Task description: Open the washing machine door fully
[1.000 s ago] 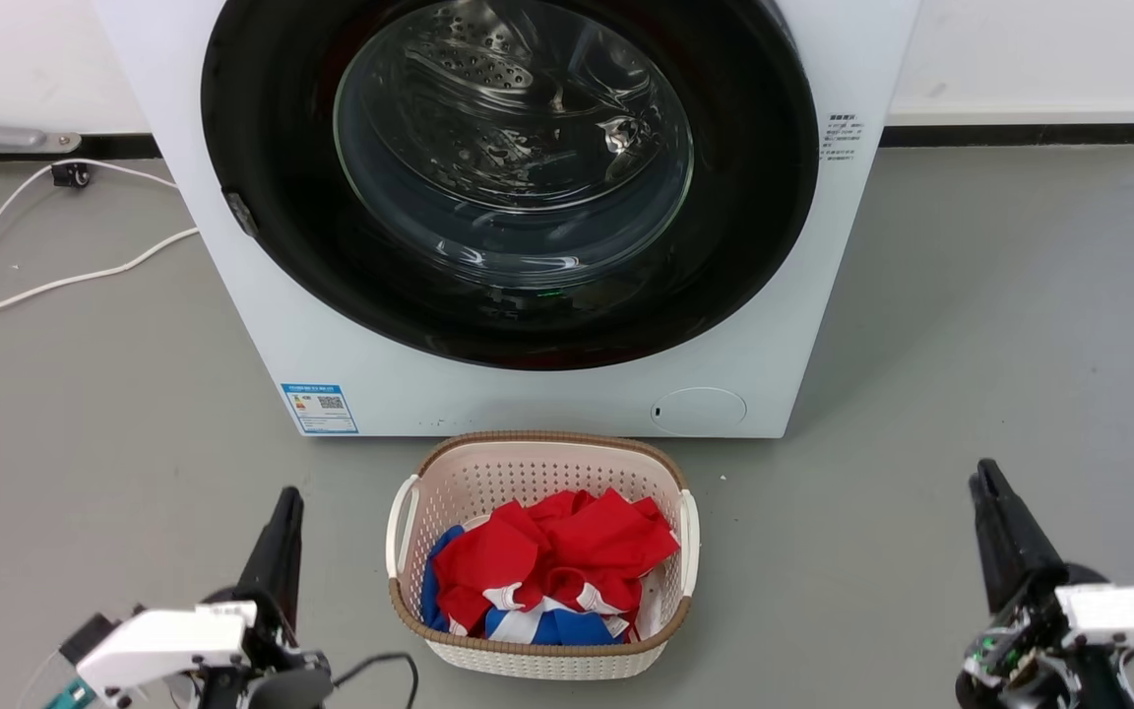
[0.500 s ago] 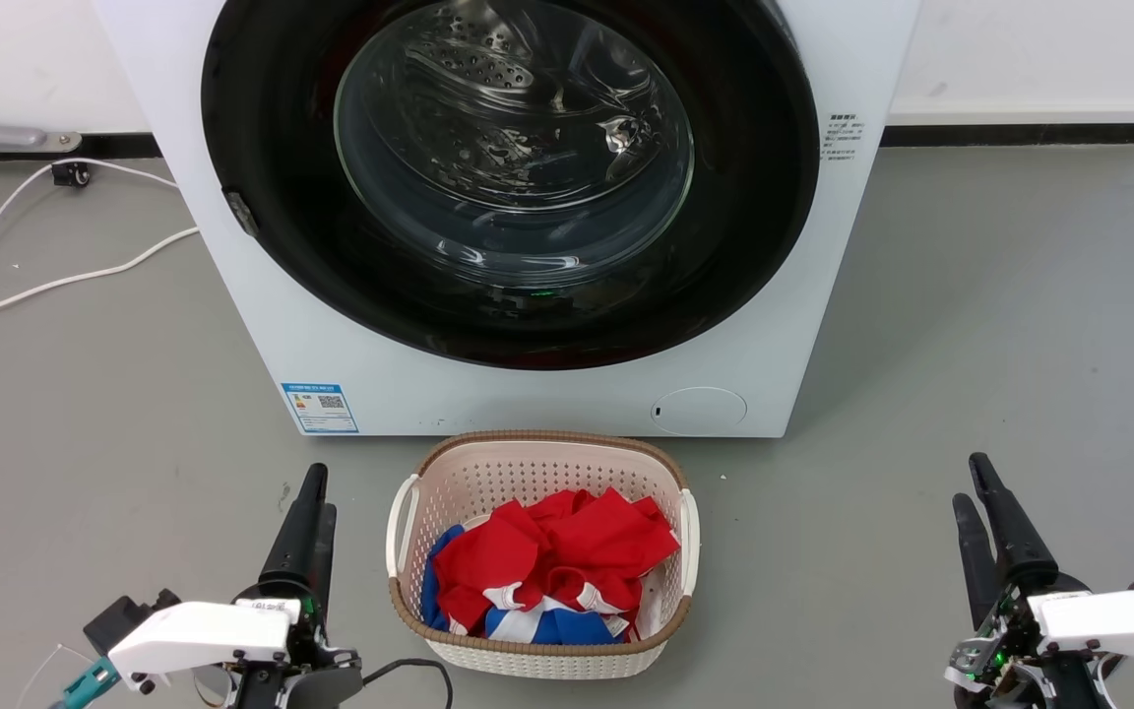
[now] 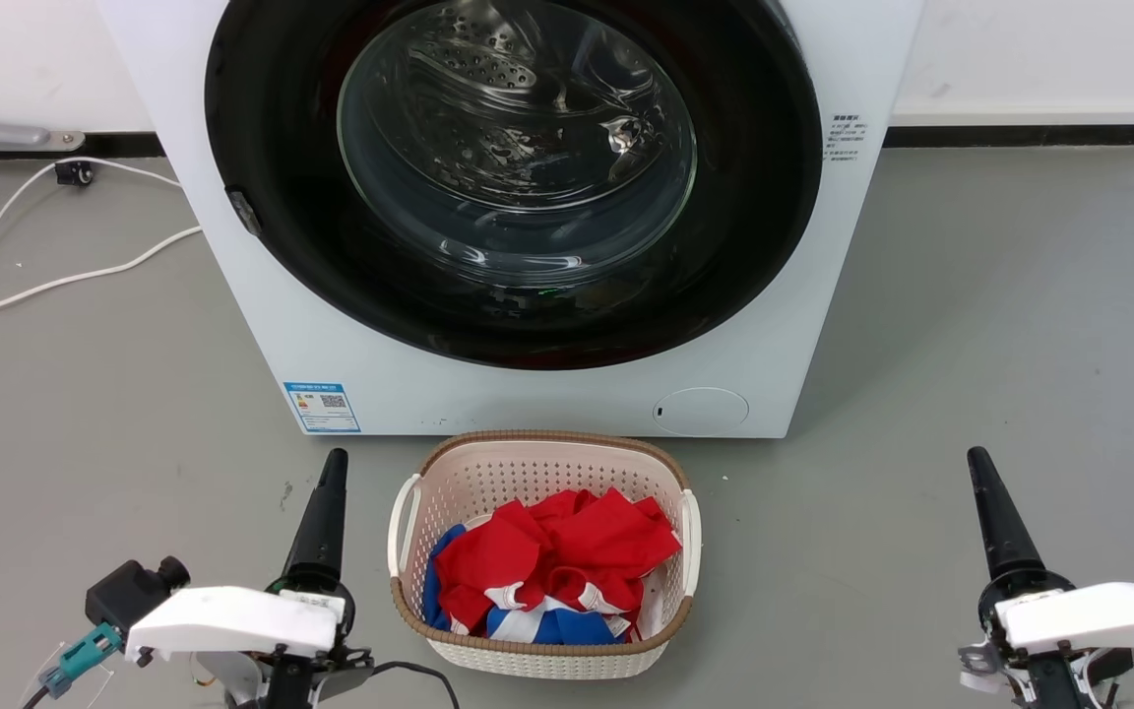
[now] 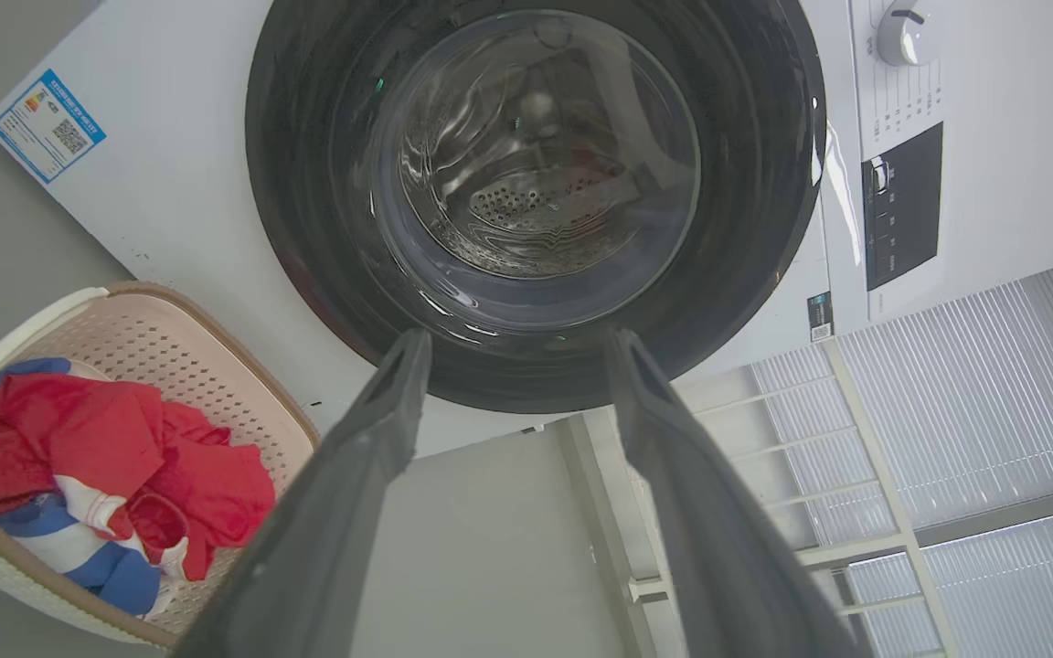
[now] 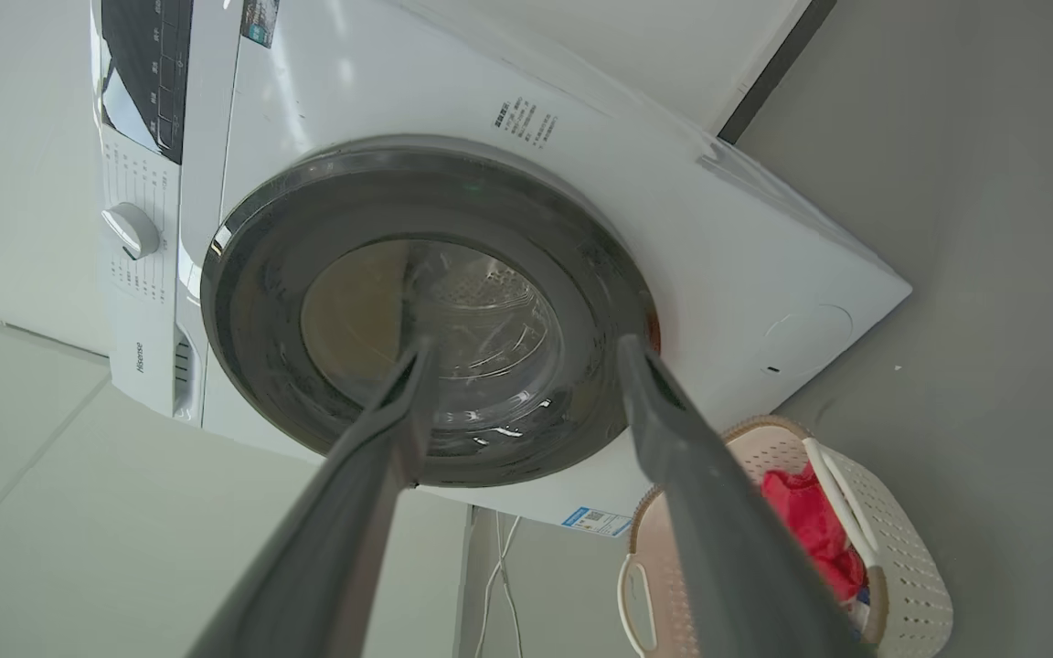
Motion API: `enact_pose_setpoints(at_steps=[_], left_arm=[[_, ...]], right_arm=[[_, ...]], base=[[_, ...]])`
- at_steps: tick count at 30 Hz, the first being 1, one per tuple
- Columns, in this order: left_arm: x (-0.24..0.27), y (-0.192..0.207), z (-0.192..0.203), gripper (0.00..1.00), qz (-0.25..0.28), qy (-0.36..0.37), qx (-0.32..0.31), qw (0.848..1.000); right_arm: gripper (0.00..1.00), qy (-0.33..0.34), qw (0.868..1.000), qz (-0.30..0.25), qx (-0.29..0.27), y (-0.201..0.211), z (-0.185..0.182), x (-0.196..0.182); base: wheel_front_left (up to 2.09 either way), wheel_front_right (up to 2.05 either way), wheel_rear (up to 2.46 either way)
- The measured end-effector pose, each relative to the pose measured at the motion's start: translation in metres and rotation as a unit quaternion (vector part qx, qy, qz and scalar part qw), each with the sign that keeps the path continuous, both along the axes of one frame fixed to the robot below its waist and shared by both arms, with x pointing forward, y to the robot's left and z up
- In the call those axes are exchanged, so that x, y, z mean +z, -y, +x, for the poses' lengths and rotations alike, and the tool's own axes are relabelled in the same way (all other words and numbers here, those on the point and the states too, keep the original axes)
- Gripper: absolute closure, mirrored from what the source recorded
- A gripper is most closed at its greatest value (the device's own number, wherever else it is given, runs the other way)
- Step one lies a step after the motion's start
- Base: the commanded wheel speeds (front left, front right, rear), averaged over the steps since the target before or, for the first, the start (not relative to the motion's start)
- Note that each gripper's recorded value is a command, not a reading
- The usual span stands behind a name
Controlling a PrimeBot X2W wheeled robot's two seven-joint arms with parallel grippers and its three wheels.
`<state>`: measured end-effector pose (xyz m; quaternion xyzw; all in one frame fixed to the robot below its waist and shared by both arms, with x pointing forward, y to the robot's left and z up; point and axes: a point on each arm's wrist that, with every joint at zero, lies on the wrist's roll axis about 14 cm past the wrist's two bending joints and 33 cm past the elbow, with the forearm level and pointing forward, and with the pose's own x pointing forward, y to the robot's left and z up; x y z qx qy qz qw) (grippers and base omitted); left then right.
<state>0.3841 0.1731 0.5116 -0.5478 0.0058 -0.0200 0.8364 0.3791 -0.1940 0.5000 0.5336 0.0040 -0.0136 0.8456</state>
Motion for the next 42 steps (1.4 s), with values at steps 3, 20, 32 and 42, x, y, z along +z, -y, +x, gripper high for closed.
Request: enact_pose_setpoints(at_steps=[3,20,32,42], left_arm=[[0.001,0.002,0.0,0.0,0.033,0.004,-0.002,0.999],[0.011,0.009,0.005,0.0,0.22,0.036,-0.017,0.975],[0.015,0.014,0.008,0.0,0.308,0.054,-0.02,0.95],[0.015,0.017,0.008,0.0,0.372,0.064,-0.022,0.926]], right_arm=[[0.0,0.002,0.999,-0.045,0.003,-0.001,-0.001,0.001],[0.0,0.028,0.971,-0.233,0.032,-0.017,0.0,0.016],[0.0,0.035,0.949,-0.312,0.043,-0.024,0.0,0.02],[0.0,0.035,0.929,-0.365,0.054,-0.028,-0.003,0.019]], base=[[0.0,0.0,0.0],[0.0,0.0,0.0],[0.0,0.0,0.0],[0.0,0.0,0.0]])
